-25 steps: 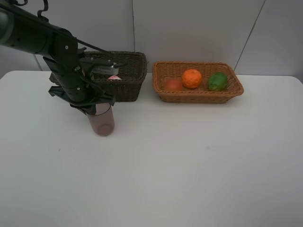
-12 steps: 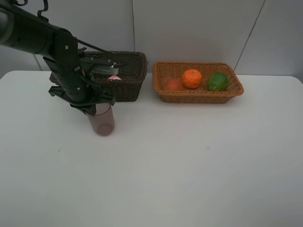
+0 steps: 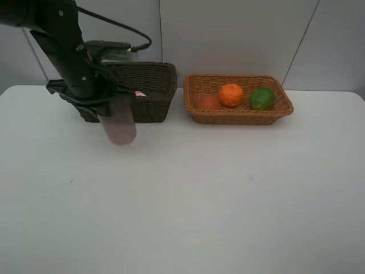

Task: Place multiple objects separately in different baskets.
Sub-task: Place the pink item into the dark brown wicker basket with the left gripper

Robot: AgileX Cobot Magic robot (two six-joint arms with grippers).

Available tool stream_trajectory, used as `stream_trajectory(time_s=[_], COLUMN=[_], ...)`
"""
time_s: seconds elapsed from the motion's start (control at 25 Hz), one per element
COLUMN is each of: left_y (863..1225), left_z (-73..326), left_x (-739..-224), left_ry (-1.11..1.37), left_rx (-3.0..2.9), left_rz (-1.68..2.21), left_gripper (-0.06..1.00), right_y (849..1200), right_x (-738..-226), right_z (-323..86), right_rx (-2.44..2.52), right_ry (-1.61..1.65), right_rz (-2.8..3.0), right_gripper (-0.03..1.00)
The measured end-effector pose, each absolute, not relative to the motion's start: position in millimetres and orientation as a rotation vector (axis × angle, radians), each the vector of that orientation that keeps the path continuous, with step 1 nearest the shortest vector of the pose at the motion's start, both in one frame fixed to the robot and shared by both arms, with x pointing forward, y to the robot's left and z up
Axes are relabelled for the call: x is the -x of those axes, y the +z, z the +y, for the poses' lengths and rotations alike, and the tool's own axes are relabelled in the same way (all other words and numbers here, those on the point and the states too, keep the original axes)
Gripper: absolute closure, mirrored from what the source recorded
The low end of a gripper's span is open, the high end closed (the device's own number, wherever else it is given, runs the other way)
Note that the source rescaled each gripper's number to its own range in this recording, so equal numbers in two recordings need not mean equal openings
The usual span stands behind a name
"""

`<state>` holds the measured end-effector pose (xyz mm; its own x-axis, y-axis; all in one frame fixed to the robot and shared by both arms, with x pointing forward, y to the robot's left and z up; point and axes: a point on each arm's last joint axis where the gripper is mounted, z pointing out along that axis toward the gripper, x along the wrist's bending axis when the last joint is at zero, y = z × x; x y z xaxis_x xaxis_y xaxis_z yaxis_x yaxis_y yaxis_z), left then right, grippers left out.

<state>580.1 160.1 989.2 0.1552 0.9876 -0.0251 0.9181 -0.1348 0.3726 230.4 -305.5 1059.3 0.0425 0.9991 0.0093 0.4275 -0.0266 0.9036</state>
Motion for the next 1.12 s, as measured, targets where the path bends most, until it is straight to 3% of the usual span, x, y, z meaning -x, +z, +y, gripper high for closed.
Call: stream_trajectory(time_s=[0.28,0.56,0.72,1.12], left_y=[1050.2,1067.6,1055.4,984.2], left_z=[159.9,155.8,148.5,126.0], left_x=[-598.1,-619.6,-635.0,-666.5], left_ry=[0.538,0.768,0.799,0.74], left_rx=[-2.069,-1.977,-1.941,-1.943], left_rz=[1.694,1.429,1.327,1.22], left_gripper=[0.94,0.94,0.94,0.94], right_y=[1059.3,1059.3,1059.3,1059.3], right_x=[-230.4,-230.4,-230.4,-230.4], right_z=[-305.5,-305.5,-305.5,-305.5], right_rx=[-1.56,-1.56,-1.56,-1.56], right_ry=[0.95,0.95,0.95,0.95], right_rz=[1.486,1.486,1.486,1.486], right_gripper=[0.01,0.01,0.01,0.01])
